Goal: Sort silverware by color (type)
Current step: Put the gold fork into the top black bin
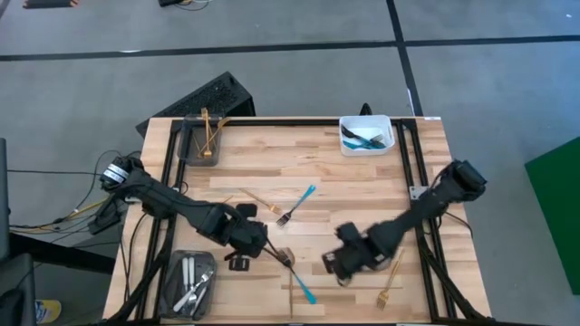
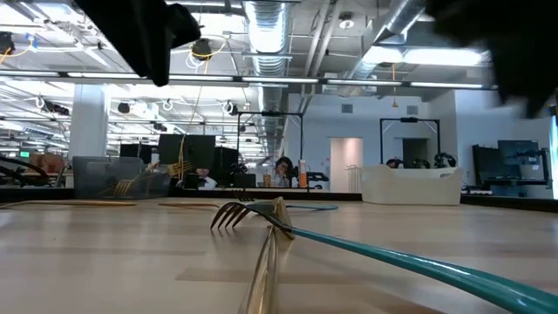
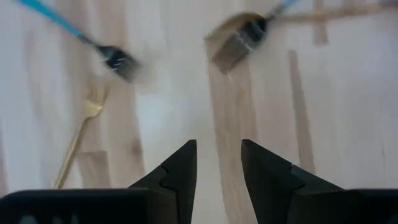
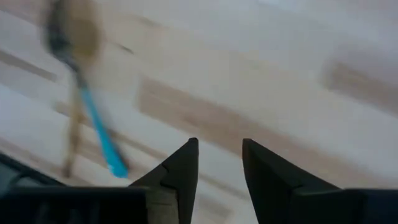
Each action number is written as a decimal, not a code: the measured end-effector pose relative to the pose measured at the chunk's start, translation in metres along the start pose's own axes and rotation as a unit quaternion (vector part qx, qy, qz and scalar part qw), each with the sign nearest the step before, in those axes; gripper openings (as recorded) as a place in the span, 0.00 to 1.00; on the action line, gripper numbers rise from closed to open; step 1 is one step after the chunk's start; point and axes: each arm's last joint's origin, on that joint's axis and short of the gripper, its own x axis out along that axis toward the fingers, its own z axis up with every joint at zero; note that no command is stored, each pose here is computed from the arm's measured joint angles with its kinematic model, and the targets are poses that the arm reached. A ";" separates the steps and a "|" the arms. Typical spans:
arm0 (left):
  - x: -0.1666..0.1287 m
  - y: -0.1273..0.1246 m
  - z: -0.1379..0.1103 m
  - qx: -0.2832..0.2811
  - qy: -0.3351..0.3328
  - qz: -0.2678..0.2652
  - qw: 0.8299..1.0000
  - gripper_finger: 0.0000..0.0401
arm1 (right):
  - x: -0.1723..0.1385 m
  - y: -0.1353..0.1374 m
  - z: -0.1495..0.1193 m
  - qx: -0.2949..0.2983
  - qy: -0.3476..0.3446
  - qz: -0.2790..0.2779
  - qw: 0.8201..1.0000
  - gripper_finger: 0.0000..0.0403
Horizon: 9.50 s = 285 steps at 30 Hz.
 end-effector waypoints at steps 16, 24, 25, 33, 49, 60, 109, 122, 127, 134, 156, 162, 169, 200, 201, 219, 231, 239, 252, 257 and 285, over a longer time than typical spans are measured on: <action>0.023 0.024 -0.036 -0.009 0.022 -0.057 0.998 0.28 | 0.020 -0.050 -0.103 0.045 0.113 -0.192 0.974 0.35; 0.007 0.026 -0.050 -0.035 -0.001 -0.060 0.998 0.28 | 0.027 -0.057 -0.112 -0.215 0.141 -0.174 0.951 0.35; 0.005 0.026 -0.051 -0.040 -0.003 -0.058 0.998 0.28 | 0.027 -0.057 -0.110 -0.256 0.142 -0.174 0.940 0.35; -0.010 0.024 -0.056 -0.077 -0.025 -0.049 0.996 0.28 | 0.032 -0.070 -0.105 -0.586 0.169 -0.201 0.767 0.33; -0.017 0.005 -0.070 -0.128 -0.032 0.026 0.991 0.28 | 0.062 -0.088 -0.126 -0.733 0.180 -0.151 0.639 0.32; -0.016 0.012 -0.068 -0.137 -0.032 0.031 0.989 0.28 | 0.070 -0.061 -0.110 -0.715 0.176 -0.089 0.671 0.24; -0.115 0.093 -0.095 -0.264 -0.278 0.054 0.922 0.28 | -0.054 0.048 0.251 -0.380 -0.302 0.295 0.823 0.04; -0.117 0.145 -0.055 -0.249 -0.401 0.085 0.877 0.28 | -0.095 0.048 0.298 -0.362 -0.438 0.460 0.682 0.04; -0.109 0.165 -0.044 -0.255 -0.419 0.085 0.867 0.31 | -0.094 0.043 0.306 -0.378 -0.439 0.452 0.678 0.04; -0.099 0.184 -0.031 -0.240 -0.443 0.055 0.862 0.29 | -0.095 0.040 0.311 -0.400 -0.443 0.446 0.667 0.04; -0.077 0.261 -0.131 -0.559 -0.135 0.298 0.762 0.03 | -0.076 -0.010 0.359 -0.285 -0.394 0.332 0.808 0.40; -0.066 0.287 -0.170 -0.592 -0.078 0.347 0.723 0.05 | -0.074 -0.008 0.356 -0.322 -0.397 0.320 0.798 0.41; -0.062 0.302 -0.185 -0.605 -0.104 0.371 0.697 0.08 | -0.073 0.000 0.346 -0.339 -0.391 0.324 0.792 0.40; -0.023 0.199 -0.129 -0.401 0.019 -0.002 0.916 0.09 | -0.042 -0.003 0.318 -0.270 -0.262 0.226 0.899 0.41; -0.020 0.191 -0.129 -0.398 0.031 -0.008 0.917 0.09 | -0.041 -0.001 0.314 -0.268 -0.261 0.223 0.900 0.41; 0.050 0.129 -0.169 -0.431 0.131 0.025 0.893 0.34 | -0.037 0.038 0.256 -0.259 -0.250 0.249 0.899 0.41; 0.069 0.121 -0.194 -0.436 0.151 0.034 0.886 0.24 | -0.034 0.048 0.230 -0.256 -0.230 0.253 0.904 0.41; 0.069 0.121 -0.193 -0.409 0.148 0.043 0.899 0.03 | -0.030 0.051 0.212 -0.236 -0.223 0.225 0.919 0.41; 0.043 0.125 -0.163 -0.411 0.070 0.011 0.909 0.01 | -0.029 0.054 0.198 -0.217 -0.211 0.229 0.925 0.41; 0.016 0.128 -0.146 -0.394 -0.005 0.011 0.919 0.01 | -0.028 0.054 0.199 -0.191 -0.211 0.230 0.931 0.41; -0.053 0.200 -0.158 -0.506 -0.227 0.274 0.786 0.01 | -0.039 0.064 0.208 -0.206 -0.246 0.301 0.898 0.41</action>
